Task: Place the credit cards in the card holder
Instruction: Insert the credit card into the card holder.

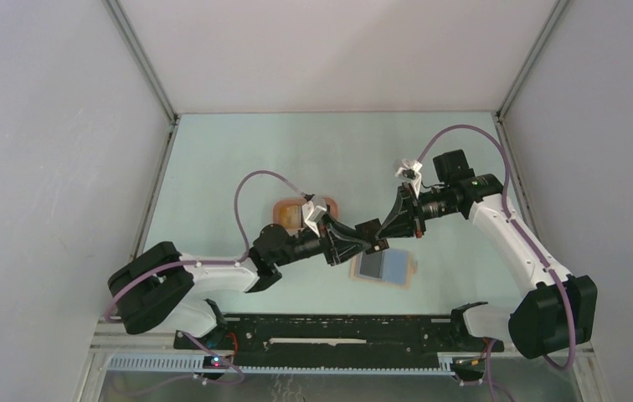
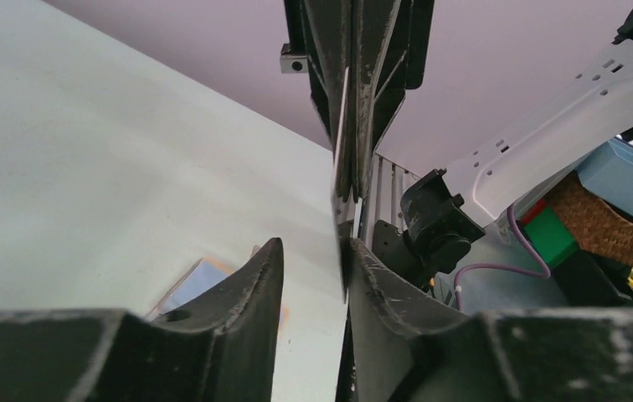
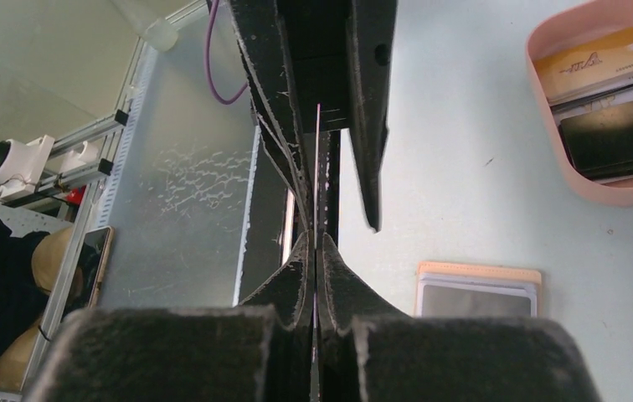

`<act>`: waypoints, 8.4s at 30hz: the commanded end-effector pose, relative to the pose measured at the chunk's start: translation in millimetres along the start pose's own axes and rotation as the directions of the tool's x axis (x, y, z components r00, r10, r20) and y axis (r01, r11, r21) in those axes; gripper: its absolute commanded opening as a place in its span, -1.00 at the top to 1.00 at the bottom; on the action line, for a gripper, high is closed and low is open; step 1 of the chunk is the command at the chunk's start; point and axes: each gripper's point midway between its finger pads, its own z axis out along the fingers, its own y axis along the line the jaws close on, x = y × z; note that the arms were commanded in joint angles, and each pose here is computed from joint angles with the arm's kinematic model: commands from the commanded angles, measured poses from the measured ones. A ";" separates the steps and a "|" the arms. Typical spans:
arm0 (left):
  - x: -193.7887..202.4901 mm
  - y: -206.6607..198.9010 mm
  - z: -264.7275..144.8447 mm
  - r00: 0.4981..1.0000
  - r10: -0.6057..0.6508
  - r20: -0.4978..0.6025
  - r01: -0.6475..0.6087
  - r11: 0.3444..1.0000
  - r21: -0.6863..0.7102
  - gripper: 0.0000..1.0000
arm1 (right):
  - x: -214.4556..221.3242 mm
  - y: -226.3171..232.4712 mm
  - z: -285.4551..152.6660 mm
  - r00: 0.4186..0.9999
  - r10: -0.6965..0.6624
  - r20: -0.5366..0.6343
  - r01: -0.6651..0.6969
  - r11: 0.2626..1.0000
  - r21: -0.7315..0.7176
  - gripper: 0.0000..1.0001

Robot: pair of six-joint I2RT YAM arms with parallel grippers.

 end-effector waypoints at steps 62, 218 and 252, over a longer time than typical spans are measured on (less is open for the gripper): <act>13.3 56.2 -67.9 0.994 0.060 -0.088 -0.089 0.920 -0.381 -0.22 | 94.5 -94.7 -70.3 0.824 0.442 0.353 -0.563 0.707 0.428 1.00; 142.7 86.8 -44.6 0.898 -0.274 -0.344 0.048 0.839 -0.542 -0.18 | 159.9 -131.9 -45.4 0.442 0.844 0.304 -0.892 0.379 0.245 1.00; 152.2 87.6 -46.9 0.856 -0.387 -0.341 0.163 0.830 -0.533 -0.18 | 167.5 -139.7 -27.1 0.400 0.901 0.167 -0.906 0.360 0.224 1.00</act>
